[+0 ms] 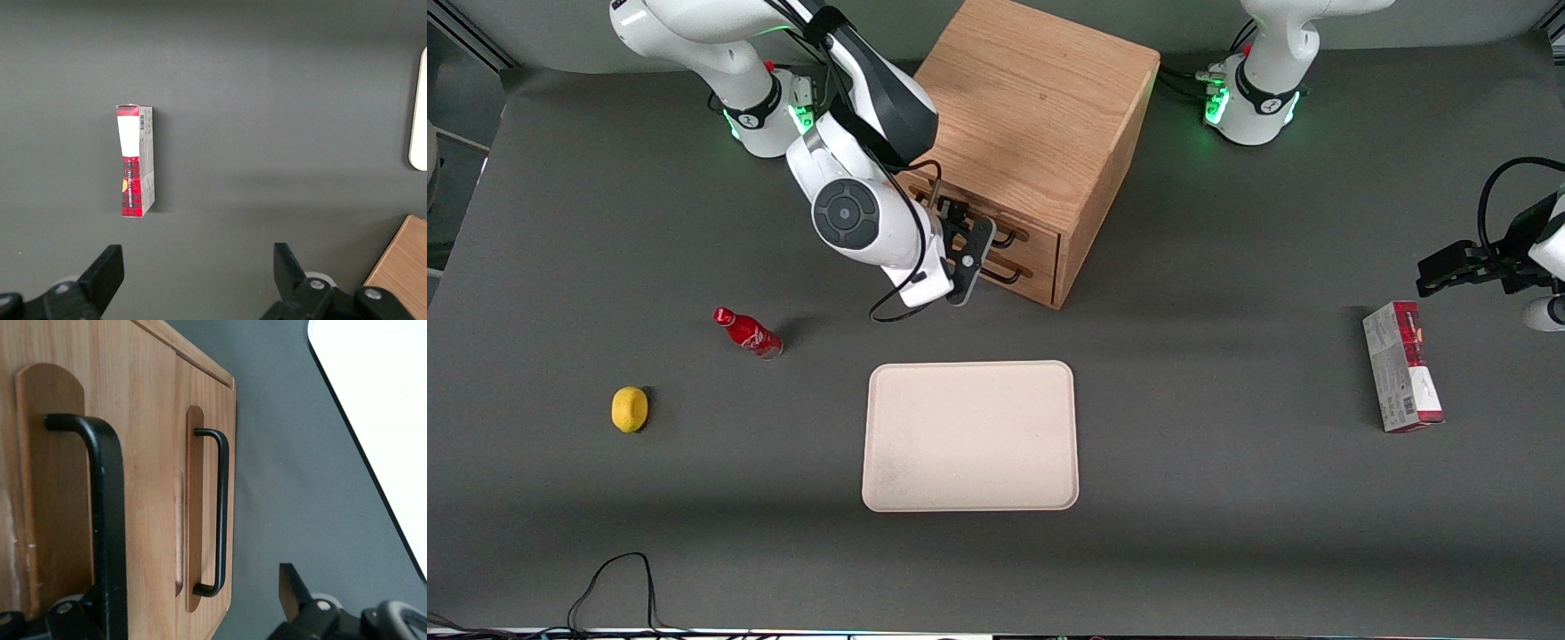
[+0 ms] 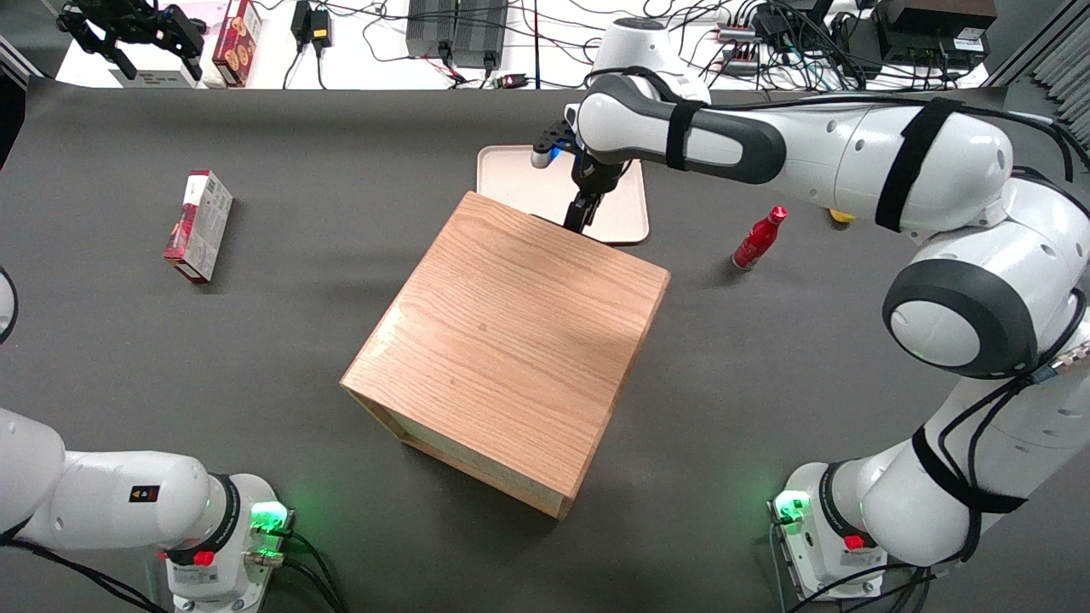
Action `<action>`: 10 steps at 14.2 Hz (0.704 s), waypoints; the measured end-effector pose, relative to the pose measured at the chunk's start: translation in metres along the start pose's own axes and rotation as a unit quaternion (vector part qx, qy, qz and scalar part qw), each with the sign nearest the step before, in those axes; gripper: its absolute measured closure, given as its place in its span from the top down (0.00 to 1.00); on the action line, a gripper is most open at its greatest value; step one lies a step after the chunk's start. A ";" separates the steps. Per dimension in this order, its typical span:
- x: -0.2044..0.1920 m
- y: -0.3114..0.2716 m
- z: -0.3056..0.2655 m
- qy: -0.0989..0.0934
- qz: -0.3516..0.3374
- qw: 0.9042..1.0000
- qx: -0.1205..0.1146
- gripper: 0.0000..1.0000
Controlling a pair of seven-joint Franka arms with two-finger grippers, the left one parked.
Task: Open upper drawer
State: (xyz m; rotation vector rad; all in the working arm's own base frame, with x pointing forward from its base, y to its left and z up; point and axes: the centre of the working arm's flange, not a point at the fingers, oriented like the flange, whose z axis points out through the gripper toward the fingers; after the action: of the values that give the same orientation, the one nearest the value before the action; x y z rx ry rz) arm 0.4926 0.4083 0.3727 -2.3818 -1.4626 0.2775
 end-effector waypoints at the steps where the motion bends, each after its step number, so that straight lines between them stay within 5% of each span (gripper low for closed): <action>1: 0.000 0.000 0.000 0.000 -0.001 1.000 0.000 1.00; 10: -0.010 0.026 -0.013 0.012 0.010 1.000 -0.013 1.00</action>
State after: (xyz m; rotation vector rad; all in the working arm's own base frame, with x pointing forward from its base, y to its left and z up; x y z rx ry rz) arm 0.5143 0.3858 0.3751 -2.4142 -1.4408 0.2361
